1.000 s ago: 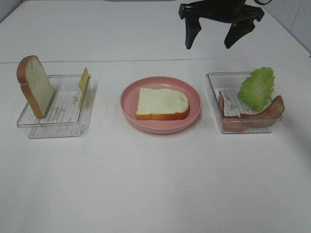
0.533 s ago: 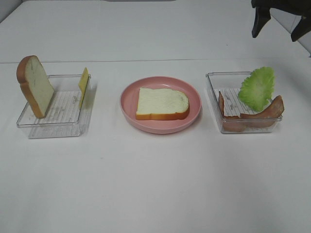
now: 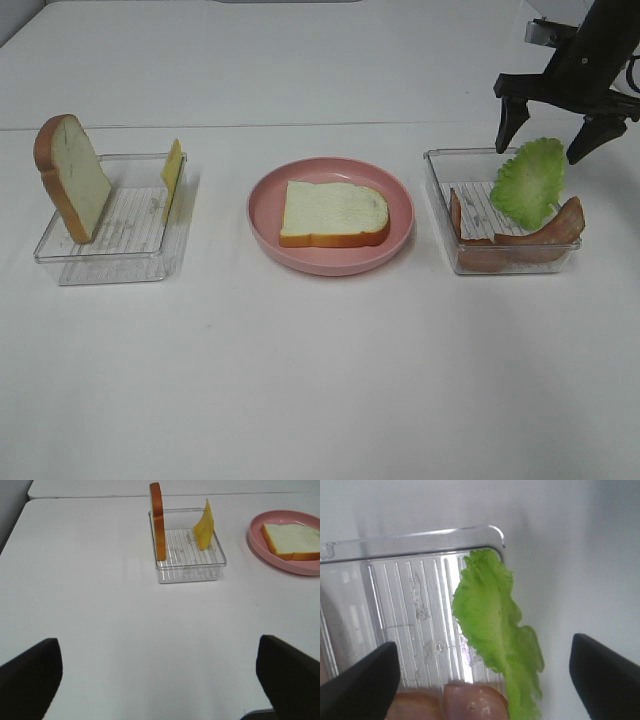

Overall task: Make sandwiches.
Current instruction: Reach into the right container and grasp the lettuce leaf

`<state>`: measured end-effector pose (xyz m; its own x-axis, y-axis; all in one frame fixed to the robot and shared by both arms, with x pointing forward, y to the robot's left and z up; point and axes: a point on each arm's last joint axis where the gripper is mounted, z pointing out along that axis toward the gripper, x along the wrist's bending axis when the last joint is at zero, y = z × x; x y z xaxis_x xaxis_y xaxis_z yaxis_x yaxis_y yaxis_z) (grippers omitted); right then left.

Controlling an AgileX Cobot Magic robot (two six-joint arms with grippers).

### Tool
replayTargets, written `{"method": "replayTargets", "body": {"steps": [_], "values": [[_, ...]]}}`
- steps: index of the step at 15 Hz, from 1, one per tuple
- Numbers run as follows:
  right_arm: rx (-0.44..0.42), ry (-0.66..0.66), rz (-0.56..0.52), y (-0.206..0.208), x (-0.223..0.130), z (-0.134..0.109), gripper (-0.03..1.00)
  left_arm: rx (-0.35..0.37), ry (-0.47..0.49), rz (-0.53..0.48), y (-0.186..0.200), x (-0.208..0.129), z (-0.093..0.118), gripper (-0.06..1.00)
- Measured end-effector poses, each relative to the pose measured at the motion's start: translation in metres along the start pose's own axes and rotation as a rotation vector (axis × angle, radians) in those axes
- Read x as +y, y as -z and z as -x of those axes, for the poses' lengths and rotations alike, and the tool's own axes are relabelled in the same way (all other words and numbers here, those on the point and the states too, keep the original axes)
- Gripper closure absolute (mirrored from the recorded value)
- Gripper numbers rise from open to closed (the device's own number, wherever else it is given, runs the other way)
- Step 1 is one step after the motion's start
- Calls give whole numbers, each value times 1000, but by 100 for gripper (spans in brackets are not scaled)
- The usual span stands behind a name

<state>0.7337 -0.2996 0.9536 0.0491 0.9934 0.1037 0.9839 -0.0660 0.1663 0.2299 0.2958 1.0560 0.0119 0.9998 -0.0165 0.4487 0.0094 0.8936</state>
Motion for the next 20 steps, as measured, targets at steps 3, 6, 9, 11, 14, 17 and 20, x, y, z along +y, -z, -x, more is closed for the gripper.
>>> {"method": "replayTargets", "body": {"steps": [3,6,9,11,14,17,20], "values": [[1,-2,-14,-7,0,1,9,0,0,0,0,0,0,-3],[1,-3,-18,-9,-1,1,14,0,0,0,0,0,0,-3],[1,-3,-18,-9,-1,1,39,0,0,0,0,0,0,-3],[0,-2,-18,-9,-1,1,52,0,0,0,0,0,0,-3],[0,-2,-18,-9,-1,1,54,0,0,0,0,0,0,-3],[-17,4,-18,-9,-1,2,67,0,0,0,0,0,0,-3],[-38,13,-18,-9,0,4,94,0,0,0,0,0,0,-3]]}}
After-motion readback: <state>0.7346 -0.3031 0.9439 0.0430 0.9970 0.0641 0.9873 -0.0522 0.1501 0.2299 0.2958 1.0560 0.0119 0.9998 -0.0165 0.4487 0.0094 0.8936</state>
